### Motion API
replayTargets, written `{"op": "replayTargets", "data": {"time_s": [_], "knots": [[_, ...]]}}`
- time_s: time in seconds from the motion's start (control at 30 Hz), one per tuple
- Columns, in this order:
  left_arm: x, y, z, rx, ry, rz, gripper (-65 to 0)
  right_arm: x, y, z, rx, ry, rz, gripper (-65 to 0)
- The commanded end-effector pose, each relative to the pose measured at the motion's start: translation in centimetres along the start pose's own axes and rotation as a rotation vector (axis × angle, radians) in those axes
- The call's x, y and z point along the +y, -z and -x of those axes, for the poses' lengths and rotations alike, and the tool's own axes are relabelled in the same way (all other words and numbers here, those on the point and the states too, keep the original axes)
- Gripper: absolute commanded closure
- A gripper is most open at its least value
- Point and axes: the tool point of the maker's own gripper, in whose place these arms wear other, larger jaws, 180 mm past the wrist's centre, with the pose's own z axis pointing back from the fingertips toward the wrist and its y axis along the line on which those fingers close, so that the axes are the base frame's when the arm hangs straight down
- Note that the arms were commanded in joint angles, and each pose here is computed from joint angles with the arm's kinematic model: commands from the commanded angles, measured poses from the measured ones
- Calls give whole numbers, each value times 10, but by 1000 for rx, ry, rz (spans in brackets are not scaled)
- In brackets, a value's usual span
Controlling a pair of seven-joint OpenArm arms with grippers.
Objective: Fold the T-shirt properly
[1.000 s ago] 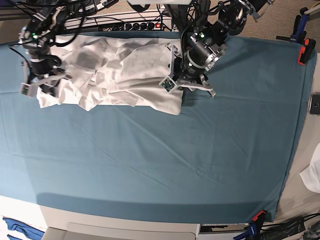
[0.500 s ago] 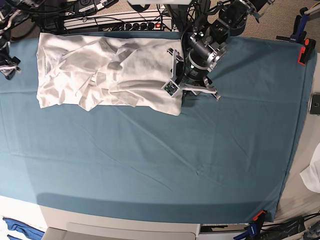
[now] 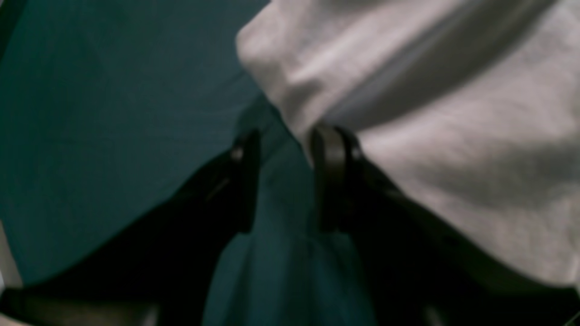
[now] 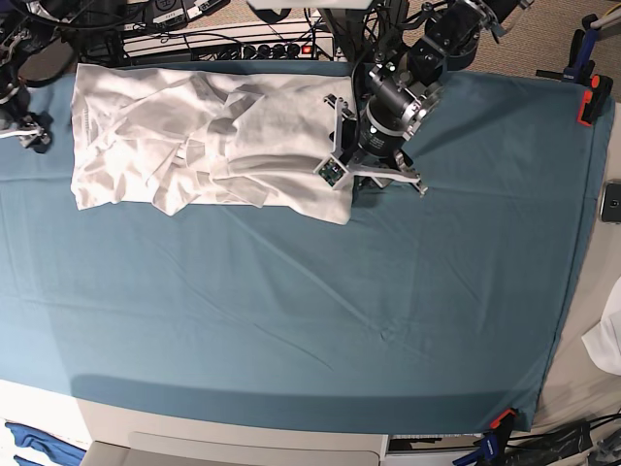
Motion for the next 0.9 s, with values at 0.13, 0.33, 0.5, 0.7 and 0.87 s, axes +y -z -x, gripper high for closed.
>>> {"op": "replayTargets", "data": {"time_s": [0.13,0.33,0.5,0.7,0.87], "knots": [[4,-3,-14,-53,-14,-9,-211,37,2,5,5,73,-304,-338],[3,-4,-13,-53,-19,-2,-211,59,-4,12,6,106,-478,-338],[2,-4,-14,-59,-20,0,-211,62,-4,13,9,108,-494,-338],[2,-4,-15,-60,-20,0,-211,83,-9,9,-16,99,-600,-337],[2,-4,-14,-58,-21,0,-211,98,-1,22,50,73,-628,-327]]}}
